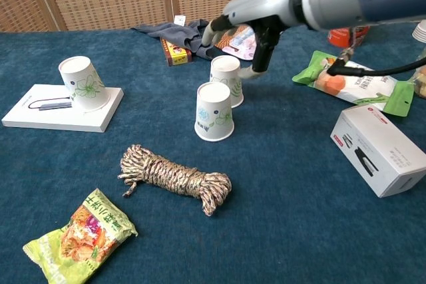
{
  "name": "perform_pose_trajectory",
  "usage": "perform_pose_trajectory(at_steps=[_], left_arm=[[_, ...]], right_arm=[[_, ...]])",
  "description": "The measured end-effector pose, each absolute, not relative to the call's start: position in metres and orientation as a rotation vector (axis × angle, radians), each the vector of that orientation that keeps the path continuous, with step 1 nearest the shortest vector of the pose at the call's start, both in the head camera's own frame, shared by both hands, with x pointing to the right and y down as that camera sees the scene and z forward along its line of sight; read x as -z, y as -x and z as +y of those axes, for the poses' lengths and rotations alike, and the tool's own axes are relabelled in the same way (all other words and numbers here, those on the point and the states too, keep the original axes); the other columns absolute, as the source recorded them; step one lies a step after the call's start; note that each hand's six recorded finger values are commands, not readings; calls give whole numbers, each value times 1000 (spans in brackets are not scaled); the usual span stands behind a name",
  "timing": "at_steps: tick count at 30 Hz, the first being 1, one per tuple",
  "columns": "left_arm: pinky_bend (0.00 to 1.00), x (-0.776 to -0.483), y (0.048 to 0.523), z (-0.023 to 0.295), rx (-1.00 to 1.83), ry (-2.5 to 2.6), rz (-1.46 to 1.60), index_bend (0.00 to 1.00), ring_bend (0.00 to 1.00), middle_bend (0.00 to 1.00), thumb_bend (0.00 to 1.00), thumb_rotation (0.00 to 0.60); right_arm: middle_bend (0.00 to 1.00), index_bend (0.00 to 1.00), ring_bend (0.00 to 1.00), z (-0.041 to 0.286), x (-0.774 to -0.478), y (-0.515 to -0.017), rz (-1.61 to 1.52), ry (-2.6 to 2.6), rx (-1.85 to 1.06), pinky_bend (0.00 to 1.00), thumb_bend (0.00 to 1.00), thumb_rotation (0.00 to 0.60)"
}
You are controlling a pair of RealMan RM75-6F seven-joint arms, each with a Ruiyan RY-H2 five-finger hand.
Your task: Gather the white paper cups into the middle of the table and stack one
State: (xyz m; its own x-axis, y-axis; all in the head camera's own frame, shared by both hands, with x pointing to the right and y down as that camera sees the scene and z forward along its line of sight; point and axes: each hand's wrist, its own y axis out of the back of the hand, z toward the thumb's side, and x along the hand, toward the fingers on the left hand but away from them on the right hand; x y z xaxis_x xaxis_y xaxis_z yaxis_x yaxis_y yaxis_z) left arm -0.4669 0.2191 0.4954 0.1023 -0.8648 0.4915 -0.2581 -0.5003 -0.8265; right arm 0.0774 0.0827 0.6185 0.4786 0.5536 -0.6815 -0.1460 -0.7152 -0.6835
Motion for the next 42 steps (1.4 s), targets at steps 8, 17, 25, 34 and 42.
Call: perform_pose_trajectory(at_steps=[8,17,25,34,42], left_arm=[[0,-496,459,213,1416,1821,1023,0,0,0,465,600],[0,-499,450,203,1418,1794,929,0,0,0,466,600],[0,-504,444,192,1433,1756,859,0,0,0,467,600],[0,-512,441,181,1459,1736,810,0,0,0,467,600],[0,-518,437,171,1459,1739,800,0,0,0,467,600]], right_arm=[[9,28,0,74,-604,-109,-440,1989,-1285,344,475,600],[0,23,0,70,-589,-142,-539,1945,-1298,249,479,600],[0,22,0,73,-577,-167,-603,1893,-1290,221,495,600],[0,22,0,80,-565,-199,-715,1839,-1263,104,498,600],[0,24,0,85,-563,-233,-788,1806,-1254,46,497,600]])
